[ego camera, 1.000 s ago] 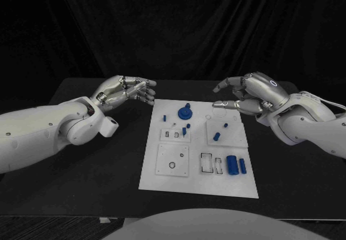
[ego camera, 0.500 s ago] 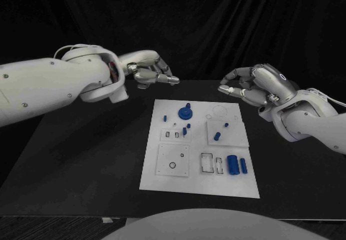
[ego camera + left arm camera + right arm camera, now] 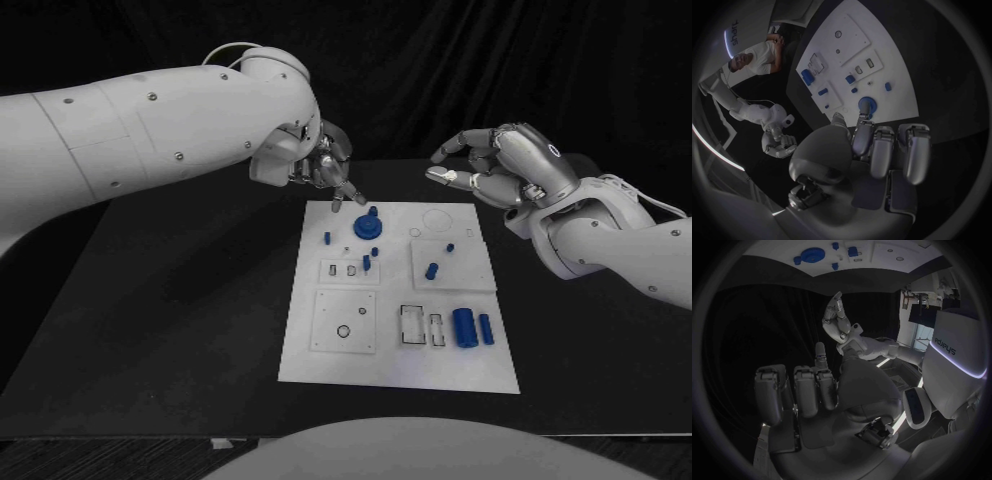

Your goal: Assemble the parts on the task board

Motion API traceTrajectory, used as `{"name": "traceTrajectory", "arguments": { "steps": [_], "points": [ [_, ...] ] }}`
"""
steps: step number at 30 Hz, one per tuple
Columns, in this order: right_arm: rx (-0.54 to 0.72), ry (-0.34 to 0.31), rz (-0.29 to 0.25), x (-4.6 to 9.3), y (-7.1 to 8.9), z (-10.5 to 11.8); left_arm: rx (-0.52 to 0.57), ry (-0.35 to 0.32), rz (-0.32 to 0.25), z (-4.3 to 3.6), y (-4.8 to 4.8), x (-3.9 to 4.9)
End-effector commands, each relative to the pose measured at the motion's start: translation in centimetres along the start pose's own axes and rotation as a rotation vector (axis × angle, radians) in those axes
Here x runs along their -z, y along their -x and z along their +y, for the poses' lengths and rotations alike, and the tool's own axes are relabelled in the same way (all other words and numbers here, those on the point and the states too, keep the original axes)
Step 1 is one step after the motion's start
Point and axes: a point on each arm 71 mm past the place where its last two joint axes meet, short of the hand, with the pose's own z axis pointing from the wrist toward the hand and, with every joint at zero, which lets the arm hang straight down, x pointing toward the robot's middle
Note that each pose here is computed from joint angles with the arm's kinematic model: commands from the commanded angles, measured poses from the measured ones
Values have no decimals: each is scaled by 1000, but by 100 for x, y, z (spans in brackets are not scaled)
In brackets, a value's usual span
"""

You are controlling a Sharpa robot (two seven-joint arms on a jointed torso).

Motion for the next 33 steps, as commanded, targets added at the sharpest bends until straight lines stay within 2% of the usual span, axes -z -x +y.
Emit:
{"name": "traceTrajectory", "arguments": {
  "steps": [1, 8, 14, 25, 33],
  "points": [
    [-1, -19, -9, -22, -1, -7, 3, 119, 163, 26, -56, -44],
    [-7, -29, -2, -47, -28, -1, 23, 139, 175, -105, -83, -178],
    [-14, -45, 11, -58, -48, -8, 54, 128, 156, -171, -131, -281],
    [-24, -68, 36, -64, -76, -22, 153, 104, 110, -210, -287, -491],
    [-25, -79, 43, -64, -91, -37, 183, 123, 121, -194, -407, -625]
  ]
}}
